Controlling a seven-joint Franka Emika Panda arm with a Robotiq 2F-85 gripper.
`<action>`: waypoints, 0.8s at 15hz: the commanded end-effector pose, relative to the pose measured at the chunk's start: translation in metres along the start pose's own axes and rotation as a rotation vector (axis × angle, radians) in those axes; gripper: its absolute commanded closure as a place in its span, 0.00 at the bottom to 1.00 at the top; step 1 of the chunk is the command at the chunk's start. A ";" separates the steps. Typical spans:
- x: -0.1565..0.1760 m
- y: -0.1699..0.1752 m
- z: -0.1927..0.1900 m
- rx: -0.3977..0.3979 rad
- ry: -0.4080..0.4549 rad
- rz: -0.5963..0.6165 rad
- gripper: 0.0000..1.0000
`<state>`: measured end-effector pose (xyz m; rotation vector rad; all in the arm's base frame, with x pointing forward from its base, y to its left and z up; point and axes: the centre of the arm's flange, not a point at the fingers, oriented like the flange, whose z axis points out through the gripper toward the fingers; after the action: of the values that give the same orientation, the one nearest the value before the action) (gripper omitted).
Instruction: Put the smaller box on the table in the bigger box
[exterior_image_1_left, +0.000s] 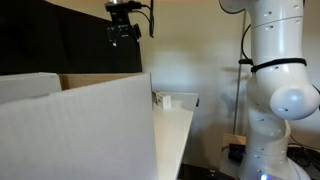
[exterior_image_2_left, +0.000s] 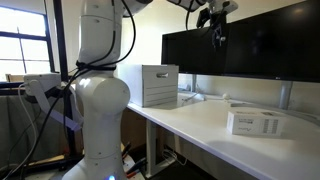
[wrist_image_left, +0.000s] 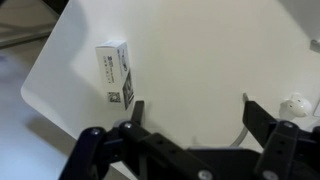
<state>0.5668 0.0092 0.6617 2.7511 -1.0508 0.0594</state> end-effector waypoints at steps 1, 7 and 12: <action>0.012 0.043 0.028 -0.057 0.002 -0.091 0.00; 0.040 0.078 0.081 -0.073 -0.053 -0.064 0.00; 0.060 0.081 0.115 -0.037 0.008 0.120 0.00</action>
<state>0.5635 -0.1061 0.5893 2.6951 -1.0697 -0.0100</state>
